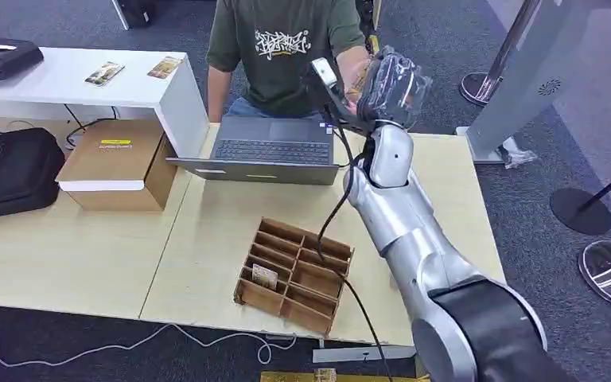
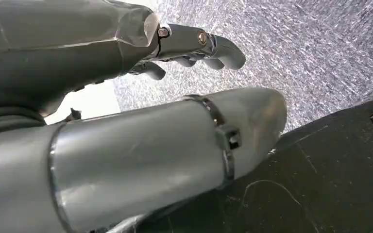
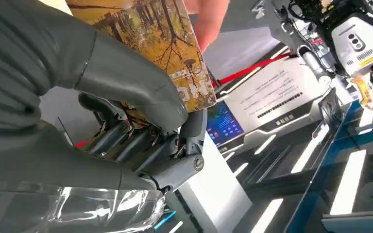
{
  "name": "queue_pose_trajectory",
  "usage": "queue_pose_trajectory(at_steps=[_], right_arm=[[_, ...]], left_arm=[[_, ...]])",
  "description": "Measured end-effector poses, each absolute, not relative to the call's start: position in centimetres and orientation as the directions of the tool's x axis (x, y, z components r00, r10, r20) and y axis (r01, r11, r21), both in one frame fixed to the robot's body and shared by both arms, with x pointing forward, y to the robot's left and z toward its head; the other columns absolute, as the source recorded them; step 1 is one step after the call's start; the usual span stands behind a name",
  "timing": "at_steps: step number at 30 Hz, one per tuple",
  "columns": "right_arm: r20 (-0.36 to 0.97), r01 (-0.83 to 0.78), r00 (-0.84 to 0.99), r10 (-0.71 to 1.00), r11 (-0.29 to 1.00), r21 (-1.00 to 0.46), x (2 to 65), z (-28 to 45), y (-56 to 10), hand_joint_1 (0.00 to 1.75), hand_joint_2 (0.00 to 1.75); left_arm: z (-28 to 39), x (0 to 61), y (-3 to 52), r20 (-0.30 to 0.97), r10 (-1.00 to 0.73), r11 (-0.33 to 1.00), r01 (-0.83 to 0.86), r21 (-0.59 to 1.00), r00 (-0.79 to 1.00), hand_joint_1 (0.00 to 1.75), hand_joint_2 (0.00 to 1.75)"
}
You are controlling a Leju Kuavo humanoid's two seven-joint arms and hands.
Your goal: Pass the card to the sensor for recognition and then transmit it.
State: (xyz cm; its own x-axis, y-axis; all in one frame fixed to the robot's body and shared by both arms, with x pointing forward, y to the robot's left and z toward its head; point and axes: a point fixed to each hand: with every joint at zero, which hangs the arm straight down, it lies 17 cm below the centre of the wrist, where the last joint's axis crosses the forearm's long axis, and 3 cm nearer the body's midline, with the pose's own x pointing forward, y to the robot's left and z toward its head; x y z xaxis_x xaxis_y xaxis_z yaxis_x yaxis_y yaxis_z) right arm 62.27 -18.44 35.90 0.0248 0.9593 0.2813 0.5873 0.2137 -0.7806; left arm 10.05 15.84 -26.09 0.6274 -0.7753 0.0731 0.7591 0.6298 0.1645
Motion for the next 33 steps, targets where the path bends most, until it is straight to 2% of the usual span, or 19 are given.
queue_pose_trajectory(at_steps=[19, 20, 21, 33], right_arm=[[0.239, 0.563, 0.067, 0.969, 0.161, -0.810, 63.3, 36.0, -18.9, 1.75, 1.75], [0.238, 0.561, 0.070, 0.969, 0.159, -0.812, 63.3, 35.9, -18.9, 0.07, 1.75], [0.238, 0.560, 0.071, 0.969, 0.159, -0.813, 63.3, 35.9, -19.0, 0.00, 1.75], [0.212, 0.545, 0.085, 0.974, 0.133, -0.828, 63.5, 35.4, -19.2, 0.00, 1.75]], left_arm=[[-25.9, 10.4, 15.4, 0.068, -0.804, 0.594, 0.790, 0.154, 0.591, 0.00, 0.00], [-25.9, 10.5, 15.4, 0.068, -0.804, 0.594, 0.790, 0.153, 0.591, 0.00, 0.00], [-25.9, 10.5, 15.4, 0.068, -0.804, 0.593, 0.790, 0.152, 0.591, 0.00, 0.00], [-25.8, 10.4, 15.3, 0.068, -0.804, 0.594, 0.792, 0.143, 0.591, 0.00, 0.00]])
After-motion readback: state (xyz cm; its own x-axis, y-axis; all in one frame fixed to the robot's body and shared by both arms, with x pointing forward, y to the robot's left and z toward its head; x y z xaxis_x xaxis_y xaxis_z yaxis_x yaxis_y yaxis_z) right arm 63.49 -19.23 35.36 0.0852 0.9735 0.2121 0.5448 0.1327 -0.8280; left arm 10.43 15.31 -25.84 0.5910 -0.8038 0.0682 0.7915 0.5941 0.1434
